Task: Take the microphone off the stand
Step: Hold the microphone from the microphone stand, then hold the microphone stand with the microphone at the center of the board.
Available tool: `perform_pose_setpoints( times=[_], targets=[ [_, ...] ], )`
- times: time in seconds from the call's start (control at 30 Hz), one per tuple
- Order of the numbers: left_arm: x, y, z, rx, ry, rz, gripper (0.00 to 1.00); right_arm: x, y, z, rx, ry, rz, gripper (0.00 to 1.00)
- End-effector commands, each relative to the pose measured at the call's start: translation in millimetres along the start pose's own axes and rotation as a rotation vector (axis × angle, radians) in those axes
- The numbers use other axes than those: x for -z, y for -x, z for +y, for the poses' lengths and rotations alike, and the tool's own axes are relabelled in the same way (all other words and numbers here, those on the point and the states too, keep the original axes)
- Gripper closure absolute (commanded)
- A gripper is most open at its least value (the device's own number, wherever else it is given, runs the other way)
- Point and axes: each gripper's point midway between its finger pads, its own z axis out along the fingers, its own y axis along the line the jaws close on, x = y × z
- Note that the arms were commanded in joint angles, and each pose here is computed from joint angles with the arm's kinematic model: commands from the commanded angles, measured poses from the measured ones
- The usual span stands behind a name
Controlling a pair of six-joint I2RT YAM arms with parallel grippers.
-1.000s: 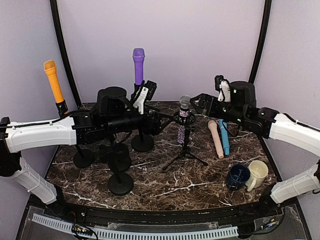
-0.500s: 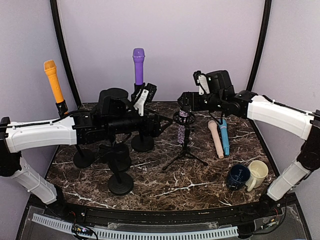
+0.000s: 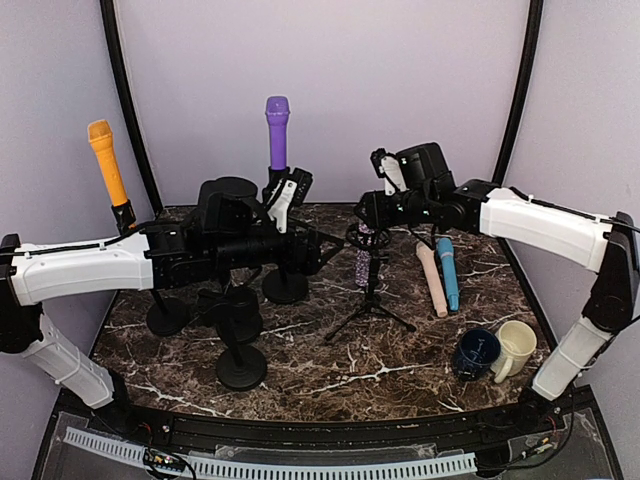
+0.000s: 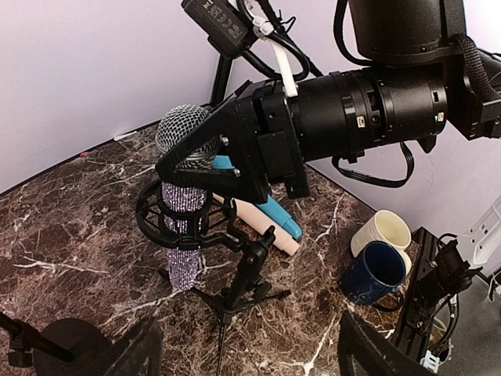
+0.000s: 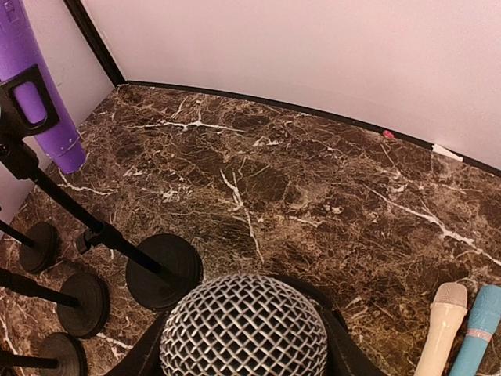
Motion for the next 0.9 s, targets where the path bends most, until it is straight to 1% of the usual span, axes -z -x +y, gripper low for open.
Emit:
perform_pose_setpoints(
  times=[0.0,0.07,0.17,0.27,0.4,0.63,0.77,0.87],
  targets=[
    [6.9,26.4,0.4,-0.006,0.004,-0.055,0.21,18.4,22.0,18.7,0.022,0.061,-0.08,0.58],
    [3.2,25.9,3.4,-0.001,0.007,-0.052,0.21,24.1,23.0,28.0,0.026,0.114,-0.091,0.64],
    [-1.9,26.0,11.3,0.031,0.007,-0.054,0.21,30.2,21.8,39.1,0.03,0.178,-0.093,0.68],
    [-4.5,26.0,9.5,0.037,-0.035,-0.053,0.21,36.4,18.2,51.9,0.034,0.254,-0.083,0.7],
    [-9.9,24.6,9.7,0.011,-0.051,-0.046,0.2,43.5,12.8,68.0,0.033,0.334,-0.072,0.7],
    [-20.2,4.7,12.6,-0.038,-0.071,0.003,0.2,56.7,6.6,93.1,0.039,0.436,-0.068,0.7],
    [-21.7,-7.9,8.8,-0.072,-0.111,0.015,0.19,60.9,9.2,98.5,0.026,0.462,-0.084,0.7],
    [-25.5,-17.0,11.2,-0.085,-0.112,0.026,0.19,62.5,10.4,101.1,0.024,0.471,-0.09,0.7]
  ],
)
